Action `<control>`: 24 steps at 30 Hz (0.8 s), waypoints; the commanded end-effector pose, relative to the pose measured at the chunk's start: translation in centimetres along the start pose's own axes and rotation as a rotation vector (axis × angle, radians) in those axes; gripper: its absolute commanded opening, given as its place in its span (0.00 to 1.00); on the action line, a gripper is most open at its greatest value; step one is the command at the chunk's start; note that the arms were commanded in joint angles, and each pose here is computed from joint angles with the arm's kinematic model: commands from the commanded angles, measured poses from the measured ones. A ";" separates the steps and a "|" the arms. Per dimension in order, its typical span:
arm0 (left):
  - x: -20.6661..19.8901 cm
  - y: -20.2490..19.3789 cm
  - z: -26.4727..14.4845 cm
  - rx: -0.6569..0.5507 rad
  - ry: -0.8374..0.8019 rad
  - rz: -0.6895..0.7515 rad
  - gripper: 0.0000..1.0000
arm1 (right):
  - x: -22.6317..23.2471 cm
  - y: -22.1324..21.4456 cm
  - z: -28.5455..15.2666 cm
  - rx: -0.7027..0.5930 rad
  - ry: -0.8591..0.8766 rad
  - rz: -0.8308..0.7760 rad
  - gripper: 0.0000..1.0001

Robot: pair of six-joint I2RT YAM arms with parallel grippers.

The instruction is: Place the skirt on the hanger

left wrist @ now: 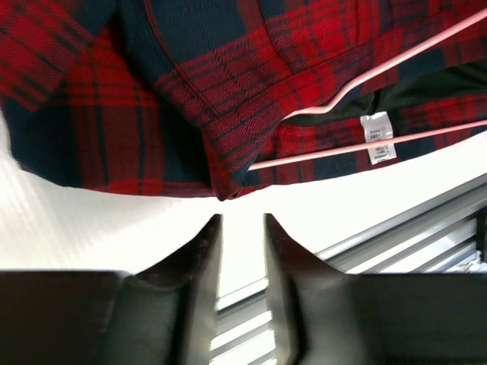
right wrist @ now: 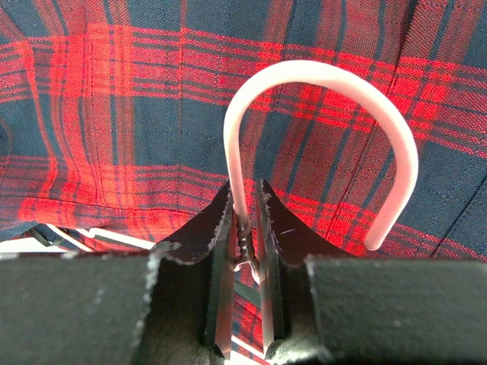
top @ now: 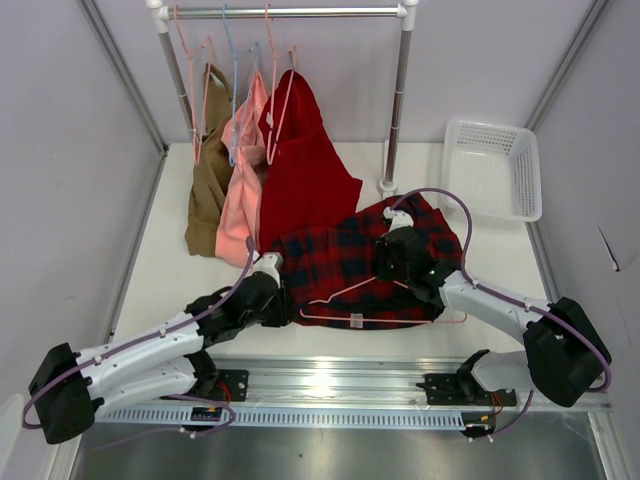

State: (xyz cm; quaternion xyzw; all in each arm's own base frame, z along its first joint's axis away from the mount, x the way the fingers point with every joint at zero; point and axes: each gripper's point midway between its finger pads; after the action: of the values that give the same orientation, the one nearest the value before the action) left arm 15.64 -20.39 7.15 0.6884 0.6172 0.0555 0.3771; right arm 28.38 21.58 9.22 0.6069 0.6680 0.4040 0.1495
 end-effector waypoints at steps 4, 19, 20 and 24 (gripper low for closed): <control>-0.8 1.3 -0.5 -0.028 -0.005 0.008 0.15 | 0.9 2.5 0.0 -0.075 0.005 0.002 0.00; -0.3 1.2 2.3 -0.021 0.075 0.012 0.04 | 0.8 2.5 -0.1 -0.075 -0.002 -0.001 0.00; -0.1 1.2 2.4 -0.021 0.083 0.010 0.04 | 0.8 2.6 -0.2 -0.078 0.000 -0.002 0.00; 0.7 1.3 2.6 -0.040 0.125 0.000 0.02 | 0.7 2.6 -0.2 -0.078 -0.002 -0.002 0.00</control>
State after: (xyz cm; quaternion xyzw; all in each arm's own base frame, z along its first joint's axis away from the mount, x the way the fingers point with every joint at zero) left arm 16.87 -20.51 4.64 0.6982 0.6290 0.0881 0.3302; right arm 28.36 21.60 9.21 0.6067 0.6681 0.4036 0.1507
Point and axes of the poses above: each gripper's point midway between its finger pads, its own z axis out along the fingers, its own x axis along the line the jaws close on, y = z × x, and after that the axes turned 3 degrees about z, right-handed
